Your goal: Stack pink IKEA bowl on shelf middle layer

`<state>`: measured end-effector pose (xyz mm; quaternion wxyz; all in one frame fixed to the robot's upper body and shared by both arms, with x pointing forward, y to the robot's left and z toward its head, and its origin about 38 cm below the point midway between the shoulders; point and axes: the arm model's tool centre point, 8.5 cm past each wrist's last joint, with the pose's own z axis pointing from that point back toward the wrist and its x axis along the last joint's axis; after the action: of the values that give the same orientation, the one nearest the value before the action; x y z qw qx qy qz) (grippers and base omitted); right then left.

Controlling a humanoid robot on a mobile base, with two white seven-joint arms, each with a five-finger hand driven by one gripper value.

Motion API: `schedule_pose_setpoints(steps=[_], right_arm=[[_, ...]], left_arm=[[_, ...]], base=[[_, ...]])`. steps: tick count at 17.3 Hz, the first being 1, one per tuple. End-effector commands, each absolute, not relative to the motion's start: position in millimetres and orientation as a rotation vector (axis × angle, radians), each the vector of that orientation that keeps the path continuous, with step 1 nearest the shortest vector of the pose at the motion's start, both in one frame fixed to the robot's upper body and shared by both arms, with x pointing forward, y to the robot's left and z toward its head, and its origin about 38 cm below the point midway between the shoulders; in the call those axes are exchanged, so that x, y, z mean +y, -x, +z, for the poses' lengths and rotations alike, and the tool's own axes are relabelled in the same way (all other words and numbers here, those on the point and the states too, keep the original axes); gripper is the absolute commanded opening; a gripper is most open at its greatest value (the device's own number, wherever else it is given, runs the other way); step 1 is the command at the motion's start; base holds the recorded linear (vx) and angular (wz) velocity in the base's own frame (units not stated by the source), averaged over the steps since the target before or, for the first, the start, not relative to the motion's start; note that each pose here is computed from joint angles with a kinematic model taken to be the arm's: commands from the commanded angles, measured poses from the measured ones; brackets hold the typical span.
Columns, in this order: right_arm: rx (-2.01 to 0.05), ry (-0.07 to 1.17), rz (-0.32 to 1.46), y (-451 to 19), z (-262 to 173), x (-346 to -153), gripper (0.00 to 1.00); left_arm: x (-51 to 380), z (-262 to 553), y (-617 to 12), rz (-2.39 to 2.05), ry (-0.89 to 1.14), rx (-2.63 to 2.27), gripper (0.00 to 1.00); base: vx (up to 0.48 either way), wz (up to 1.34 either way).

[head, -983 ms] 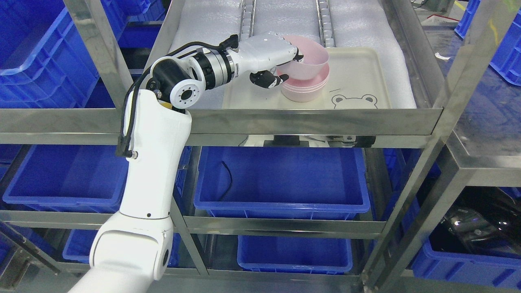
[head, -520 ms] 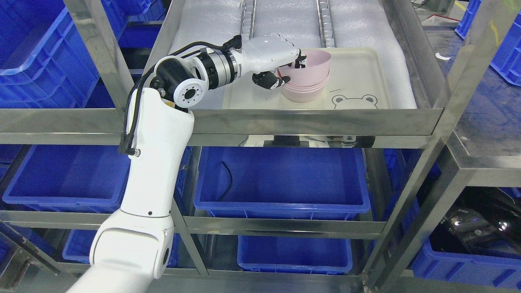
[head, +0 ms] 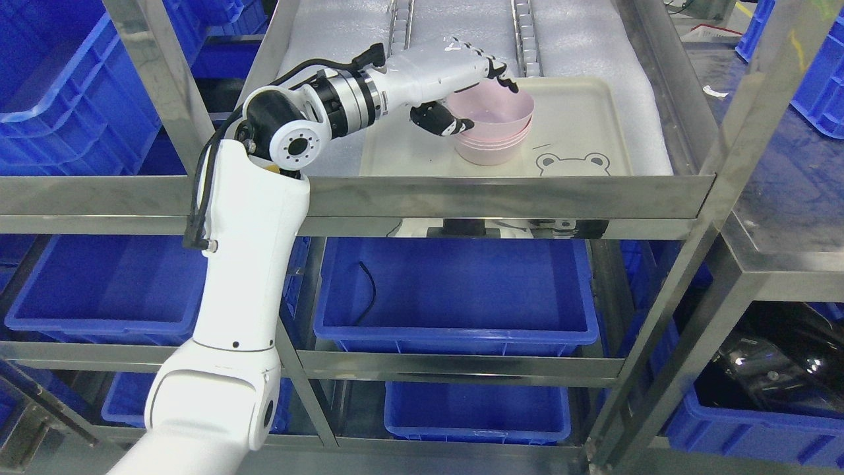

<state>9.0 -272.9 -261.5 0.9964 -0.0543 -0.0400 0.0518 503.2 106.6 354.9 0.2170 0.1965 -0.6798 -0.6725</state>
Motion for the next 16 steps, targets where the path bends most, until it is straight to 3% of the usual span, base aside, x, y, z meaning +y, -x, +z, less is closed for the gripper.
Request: schedule_pose_setpoints(steps=[1, 3, 8, 16], right_arm=[[-0.075, 0.125, 0.105, -1.3, -260.7, -283.9, 1.00], [-0.075, 0.125, 0.105, -1.3, -260.7, -283.9, 1.00], [-0.075, 0.125, 0.105, -1.3, -260.7, -283.9, 1.00], [-0.075, 0.125, 0.105, -1.3, -260.7, -283.9, 1.00]], left_arm=[[117.5, 399.2, -461.7, -1.619, -0.206, -2.341, 0.62], [87.1, 375.0, -440.1, -1.610, 0.061, -2.405, 0.63], [20.3, 281.0, -378.3, -1.744, 0.400, -2.324, 0.64], [26.2, 114.5, -270.0, -1.547, 0.708, -2.082, 0.64]], base=[[0.000, 0.00], [0.000, 0.00], [0.000, 0.00], [0.000, 0.00]])
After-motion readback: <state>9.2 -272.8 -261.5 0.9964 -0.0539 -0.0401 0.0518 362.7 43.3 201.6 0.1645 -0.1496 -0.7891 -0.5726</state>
